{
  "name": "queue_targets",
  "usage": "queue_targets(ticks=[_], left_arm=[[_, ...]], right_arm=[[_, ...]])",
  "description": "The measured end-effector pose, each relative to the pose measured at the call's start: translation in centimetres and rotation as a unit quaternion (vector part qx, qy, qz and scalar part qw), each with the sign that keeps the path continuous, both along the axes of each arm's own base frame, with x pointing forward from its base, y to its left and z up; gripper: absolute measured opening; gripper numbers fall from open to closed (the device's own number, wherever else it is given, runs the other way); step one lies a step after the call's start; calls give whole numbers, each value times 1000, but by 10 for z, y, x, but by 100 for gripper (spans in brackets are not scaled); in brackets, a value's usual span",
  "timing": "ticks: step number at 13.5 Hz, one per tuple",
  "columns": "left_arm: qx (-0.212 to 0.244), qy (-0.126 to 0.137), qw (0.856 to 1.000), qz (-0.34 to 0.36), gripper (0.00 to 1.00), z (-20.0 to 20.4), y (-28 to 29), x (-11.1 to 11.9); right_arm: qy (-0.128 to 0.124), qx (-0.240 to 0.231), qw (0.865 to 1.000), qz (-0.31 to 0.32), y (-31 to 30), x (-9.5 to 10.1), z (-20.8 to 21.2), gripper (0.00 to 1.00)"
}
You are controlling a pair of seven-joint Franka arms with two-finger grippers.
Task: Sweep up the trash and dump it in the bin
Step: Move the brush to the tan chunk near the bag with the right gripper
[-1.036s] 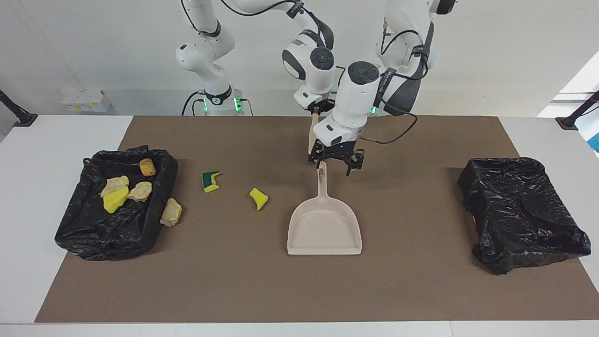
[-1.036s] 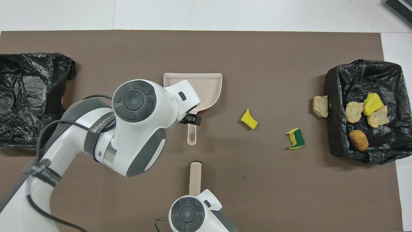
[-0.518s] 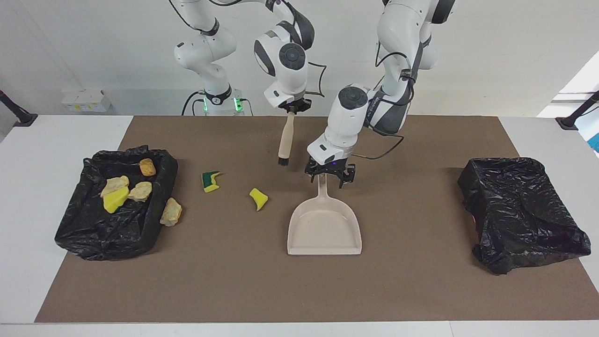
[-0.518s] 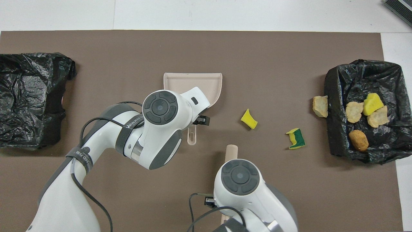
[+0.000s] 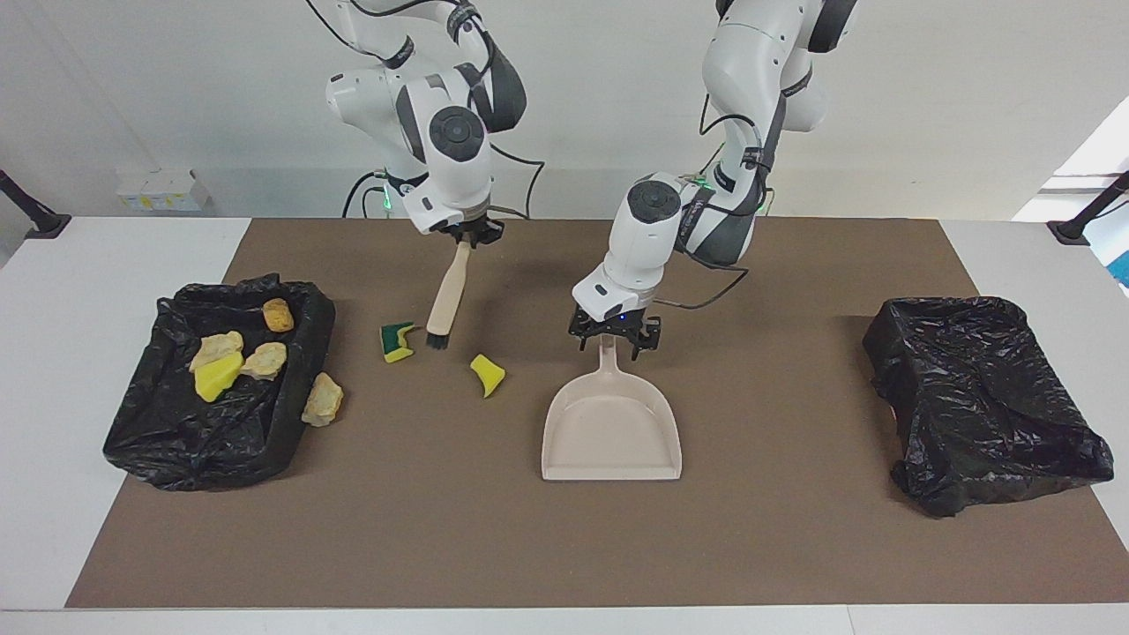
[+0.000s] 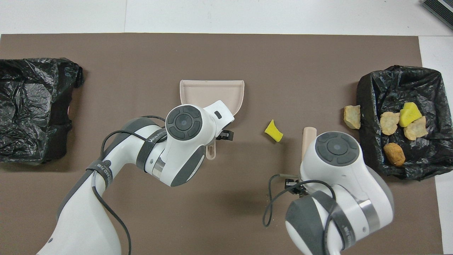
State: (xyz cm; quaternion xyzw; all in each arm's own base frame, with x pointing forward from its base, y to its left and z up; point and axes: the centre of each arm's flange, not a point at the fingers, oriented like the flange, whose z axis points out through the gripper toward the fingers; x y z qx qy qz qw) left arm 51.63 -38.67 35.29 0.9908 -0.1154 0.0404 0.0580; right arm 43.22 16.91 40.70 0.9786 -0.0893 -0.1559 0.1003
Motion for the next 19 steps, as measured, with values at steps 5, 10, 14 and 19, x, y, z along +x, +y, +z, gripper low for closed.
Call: queue_targets(ticks=[5, 10, 14, 19], left_arm=[[-1, -2, 1000, -2, 91, 0, -2, -1], [1, -2, 1000, -3, 48, 0, -2, -1], [44, -38, 997, -44, 33, 2, 2, 3], [97, -26, 978, -184, 33, 30, 37, 15]], right_arm=[[-24, -78, 995, 52, -85, 47, -10, 27], [-29, -145, 986, 75, -137, 86, -36, 27], [-11, -141, 986, 91, -163, 95, -57, 27], [11, -97, 989, 114, -135, 89, -71, 27]])
